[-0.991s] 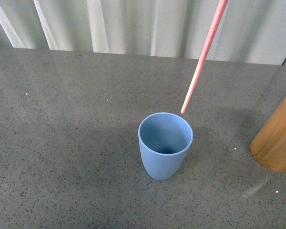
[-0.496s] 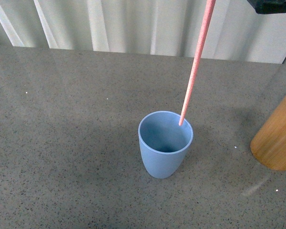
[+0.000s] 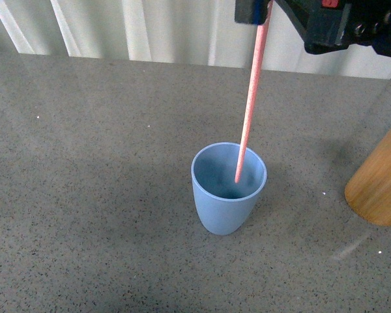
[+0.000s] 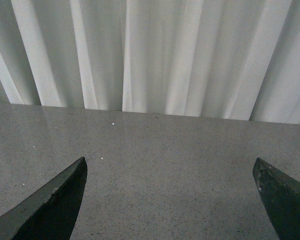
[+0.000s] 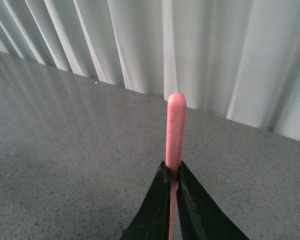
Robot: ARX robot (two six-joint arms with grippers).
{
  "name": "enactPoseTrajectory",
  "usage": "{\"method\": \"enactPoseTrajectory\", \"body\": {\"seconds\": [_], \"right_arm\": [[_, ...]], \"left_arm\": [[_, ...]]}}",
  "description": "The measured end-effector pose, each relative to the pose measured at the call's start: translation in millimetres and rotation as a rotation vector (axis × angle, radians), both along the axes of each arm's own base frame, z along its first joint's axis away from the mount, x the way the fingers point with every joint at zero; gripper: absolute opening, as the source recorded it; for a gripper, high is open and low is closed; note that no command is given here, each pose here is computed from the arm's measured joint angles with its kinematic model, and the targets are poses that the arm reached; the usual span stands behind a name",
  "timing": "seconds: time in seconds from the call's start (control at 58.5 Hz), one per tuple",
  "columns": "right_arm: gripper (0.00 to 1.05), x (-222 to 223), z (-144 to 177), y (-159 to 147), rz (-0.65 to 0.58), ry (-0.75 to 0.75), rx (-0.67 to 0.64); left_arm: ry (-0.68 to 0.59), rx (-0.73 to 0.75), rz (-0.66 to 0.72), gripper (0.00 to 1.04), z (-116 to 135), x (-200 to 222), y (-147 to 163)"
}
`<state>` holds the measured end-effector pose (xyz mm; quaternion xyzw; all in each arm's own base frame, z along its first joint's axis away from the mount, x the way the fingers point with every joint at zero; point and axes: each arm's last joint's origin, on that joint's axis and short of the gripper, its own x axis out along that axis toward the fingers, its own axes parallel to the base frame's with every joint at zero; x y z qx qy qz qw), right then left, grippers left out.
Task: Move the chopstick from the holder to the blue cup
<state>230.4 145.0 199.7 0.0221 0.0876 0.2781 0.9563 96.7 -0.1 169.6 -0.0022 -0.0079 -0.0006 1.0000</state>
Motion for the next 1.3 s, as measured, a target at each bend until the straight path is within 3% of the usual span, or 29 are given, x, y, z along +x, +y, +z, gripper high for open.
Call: {"method": "enactPoseTrajectory", "body": {"seconds": [0.667, 1.009, 1.231, 1.299], "right_arm": [[0.01, -4.5, -38.3, 2.6, -0.003, 0.080, -0.099], [0.56, -9.1, -33.4, 4.5, 0.019, 0.087, -0.087], [0.94, -16.8, -10.8, -4.0, -0.002, 0.058, -0.055], [0.96, -19.1, -1.2, -9.6, -0.022, 0.043, -0.044]], "left_arm": [[0.000, 0.000, 0.000, 0.98, 0.0, 0.0, 0.0], [0.000, 0.000, 0.000, 0.98, 0.0, 0.0, 0.0], [0.000, 0.000, 0.000, 0.98, 0.0, 0.0, 0.0], [0.000, 0.000, 0.000, 0.98, 0.0, 0.0, 0.0]]}}
